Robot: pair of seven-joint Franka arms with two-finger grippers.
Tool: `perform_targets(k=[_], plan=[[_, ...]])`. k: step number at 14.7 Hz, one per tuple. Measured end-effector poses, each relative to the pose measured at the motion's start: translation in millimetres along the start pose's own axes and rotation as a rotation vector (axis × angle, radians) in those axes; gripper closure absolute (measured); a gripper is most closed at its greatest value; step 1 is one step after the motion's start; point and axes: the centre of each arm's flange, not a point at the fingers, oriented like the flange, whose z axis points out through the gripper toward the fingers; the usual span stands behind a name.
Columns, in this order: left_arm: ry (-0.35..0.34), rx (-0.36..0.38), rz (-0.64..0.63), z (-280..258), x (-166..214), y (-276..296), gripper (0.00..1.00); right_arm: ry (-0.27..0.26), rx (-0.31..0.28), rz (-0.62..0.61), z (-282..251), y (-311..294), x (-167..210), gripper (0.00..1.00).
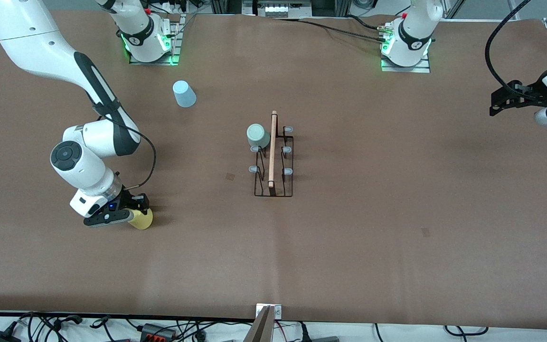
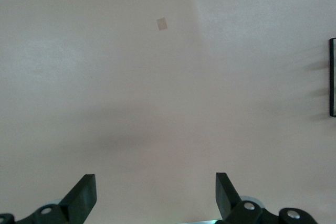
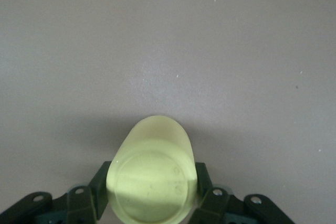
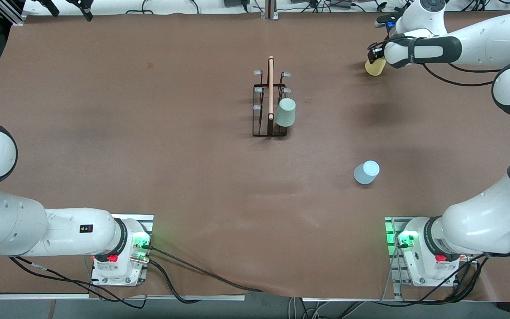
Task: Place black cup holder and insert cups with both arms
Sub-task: 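Grasp the yellow cup with the right gripper and lift it, then carry the yellow cup to the holder and lower it onto a peg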
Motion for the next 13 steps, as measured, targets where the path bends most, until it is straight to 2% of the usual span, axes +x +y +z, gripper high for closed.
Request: perform_targets(k=[3,5,7,9,10,13], plan=[[-0.002,0.0,0.002,0,0,1,0.0,0.027,-0.014,-0.009,-31,-4,14,0.33],[-0.002,0.0,0.002,0,0,1,0.0,0.003,-0.026,0.053,-75,-35,24,0.33],[-0.002,0.0,0.001,0,0,1,0.0,-0.009,-0.009,0.17,-130,-95,28,0.33],[-0.002,0.0,0.0,0,0,0,0.0,-0.027,0.066,0.288,-173,-174,21,0.33],[-0.002,0.0,0.0,0,0,0,0.0,-0.035,0.094,0.334,-185,-215,13,0.33],[-0.002,0.0,-0.001,-1,-1,0,0.0,-0.055,0.122,0.461,-196,-313,-13,0.33]])
